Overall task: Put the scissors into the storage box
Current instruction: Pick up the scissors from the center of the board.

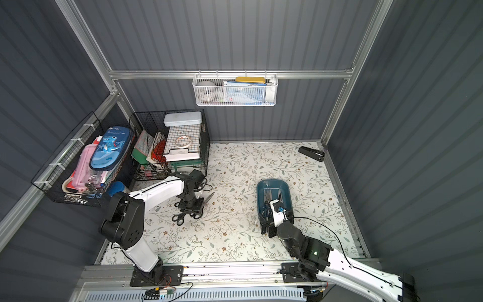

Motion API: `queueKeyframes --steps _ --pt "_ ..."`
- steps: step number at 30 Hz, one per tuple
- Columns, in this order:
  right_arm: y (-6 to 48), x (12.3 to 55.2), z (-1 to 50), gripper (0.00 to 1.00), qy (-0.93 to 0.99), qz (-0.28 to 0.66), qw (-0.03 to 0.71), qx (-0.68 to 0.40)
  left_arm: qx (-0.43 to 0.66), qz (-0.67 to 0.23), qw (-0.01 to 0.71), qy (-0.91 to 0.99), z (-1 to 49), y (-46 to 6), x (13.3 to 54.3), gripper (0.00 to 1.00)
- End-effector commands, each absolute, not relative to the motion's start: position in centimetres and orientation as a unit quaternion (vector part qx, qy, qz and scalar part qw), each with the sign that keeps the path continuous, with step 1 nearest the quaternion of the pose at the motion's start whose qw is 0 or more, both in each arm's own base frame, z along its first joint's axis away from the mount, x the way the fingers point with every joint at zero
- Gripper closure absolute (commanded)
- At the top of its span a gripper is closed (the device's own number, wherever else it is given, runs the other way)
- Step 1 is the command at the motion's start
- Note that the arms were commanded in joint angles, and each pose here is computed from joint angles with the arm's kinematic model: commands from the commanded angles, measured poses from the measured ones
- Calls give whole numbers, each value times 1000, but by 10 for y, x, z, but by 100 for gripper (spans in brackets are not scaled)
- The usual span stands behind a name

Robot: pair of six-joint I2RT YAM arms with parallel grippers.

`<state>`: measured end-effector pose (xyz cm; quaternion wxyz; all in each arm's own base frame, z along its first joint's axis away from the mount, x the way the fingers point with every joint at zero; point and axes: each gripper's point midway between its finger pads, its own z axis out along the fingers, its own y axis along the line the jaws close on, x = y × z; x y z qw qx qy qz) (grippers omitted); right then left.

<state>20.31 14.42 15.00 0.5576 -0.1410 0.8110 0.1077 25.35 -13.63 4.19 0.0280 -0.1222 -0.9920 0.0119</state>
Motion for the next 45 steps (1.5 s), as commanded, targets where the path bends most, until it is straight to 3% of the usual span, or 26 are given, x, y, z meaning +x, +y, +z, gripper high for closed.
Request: queueKeyframes --steps 1,12,30,40,45 --pt "147 205 154 1 810 105 560 -141 -134 7 17 -991 45 -136 264 49" --pt "146 206 154 1 811 102 559 -139 -135 7 38 -990 20 -138 264 55" --pt "140 205 157 1 806 103 569 -126 -122 2 34 -992 4 -141 273 81" --pt "123 206 165 1 803 93 583 -86 -99 39 -69 -992 75 -167 317 93" --pt "103 206 174 1 793 83 602 -42 -117 74 -130 -982 130 -227 330 94"
